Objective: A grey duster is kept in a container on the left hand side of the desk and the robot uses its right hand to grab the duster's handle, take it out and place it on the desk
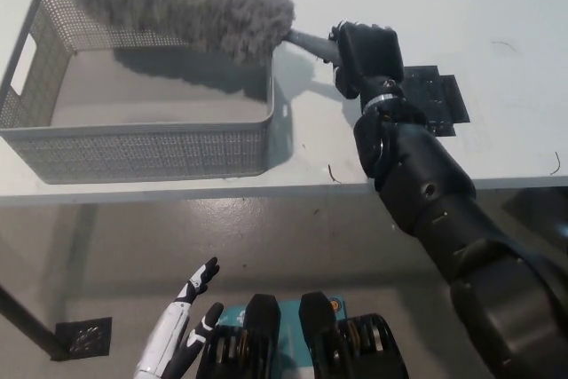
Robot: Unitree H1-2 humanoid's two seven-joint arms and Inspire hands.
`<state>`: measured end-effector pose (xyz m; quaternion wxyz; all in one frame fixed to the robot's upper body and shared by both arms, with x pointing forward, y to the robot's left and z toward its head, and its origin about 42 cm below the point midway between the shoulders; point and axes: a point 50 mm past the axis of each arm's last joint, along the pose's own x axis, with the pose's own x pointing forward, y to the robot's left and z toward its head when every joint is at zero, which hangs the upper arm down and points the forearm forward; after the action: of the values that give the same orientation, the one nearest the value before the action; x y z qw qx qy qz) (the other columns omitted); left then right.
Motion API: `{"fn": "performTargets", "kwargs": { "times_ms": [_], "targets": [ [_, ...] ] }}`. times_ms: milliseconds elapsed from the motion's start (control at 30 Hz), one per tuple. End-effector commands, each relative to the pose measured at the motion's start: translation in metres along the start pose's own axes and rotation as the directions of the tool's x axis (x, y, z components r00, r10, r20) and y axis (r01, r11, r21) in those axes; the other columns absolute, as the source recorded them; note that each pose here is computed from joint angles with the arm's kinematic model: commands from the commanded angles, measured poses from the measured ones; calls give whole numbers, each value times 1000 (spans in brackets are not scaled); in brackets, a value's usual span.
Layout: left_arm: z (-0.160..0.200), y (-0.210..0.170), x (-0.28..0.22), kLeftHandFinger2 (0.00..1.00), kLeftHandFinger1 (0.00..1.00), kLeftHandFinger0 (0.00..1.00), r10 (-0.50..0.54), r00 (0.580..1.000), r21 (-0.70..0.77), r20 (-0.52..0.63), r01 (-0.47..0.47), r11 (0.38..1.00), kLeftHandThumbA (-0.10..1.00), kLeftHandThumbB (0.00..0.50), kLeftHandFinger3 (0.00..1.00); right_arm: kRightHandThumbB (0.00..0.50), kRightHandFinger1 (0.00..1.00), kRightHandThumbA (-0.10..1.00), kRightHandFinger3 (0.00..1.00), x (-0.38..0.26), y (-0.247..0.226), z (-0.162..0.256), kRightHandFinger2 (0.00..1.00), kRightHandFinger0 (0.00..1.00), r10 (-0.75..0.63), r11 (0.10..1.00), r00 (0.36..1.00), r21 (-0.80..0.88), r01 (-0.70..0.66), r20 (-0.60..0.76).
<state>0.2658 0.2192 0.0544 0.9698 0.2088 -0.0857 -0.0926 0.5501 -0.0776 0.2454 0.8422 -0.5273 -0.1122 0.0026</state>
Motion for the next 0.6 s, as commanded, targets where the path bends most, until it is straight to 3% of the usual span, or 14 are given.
{"fn": "performTargets", "kwargs": {
  "times_ms": [0,33,67,167,233,300,400,467,567],
  "targets": [
    [13,5,6,1000,1000,1000,-5,996,37,84,2,999,1000,66,1000,106,67,-100,444,38,-123,96,440,0,-483,545,872,749,375,-85],
    [13,5,6,1000,1000,1000,-5,996,37,84,2,999,1000,65,1000,105,45,-100,361,38,-125,97,424,0,-484,540,871,752,377,-90],
    [13,5,7,1000,1000,1000,-3,997,37,83,0,999,1000,69,1000,81,9,-71,216,39,-130,100,414,0,-490,526,868,765,373,-87],
    [12,4,8,1000,1000,1000,-7,997,41,81,4,999,1000,75,1000,57,0,-95,76,40,-141,103,327,0,-516,505,854,782,365,-66],
    [12,4,9,1000,1000,1000,-10,997,44,83,7,999,1000,73,1000,70,0,-93,1,39,-143,100,261,0,-538,497,840,780,380,-66],
    [12,4,8,1000,1000,1000,-13,996,48,83,9,999,1000,76,1000,101,9,-100,29,39,-144,95,286,0,-549,483,833,788,383,-69],
    [12,2,5,1000,1000,1000,-16,997,48,77,13,999,1000,73,1000,88,0,-100,48,39,-143,85,318,0,-539,467,837,795,387,-91],
    [13,2,6,1000,1000,1000,-15,996,51,83,11,999,1000,61,1000,70,0,-100,163,40,-145,79,326,0,-541,467,836,792,393,-96],
    [13,4,7,1000,1000,1000,-11,996,50,87,7,999,1000,51,1000,52,33,-100,390,41,-150,64,422,0,-531,469,841,789,396,-106]
  ]
}}
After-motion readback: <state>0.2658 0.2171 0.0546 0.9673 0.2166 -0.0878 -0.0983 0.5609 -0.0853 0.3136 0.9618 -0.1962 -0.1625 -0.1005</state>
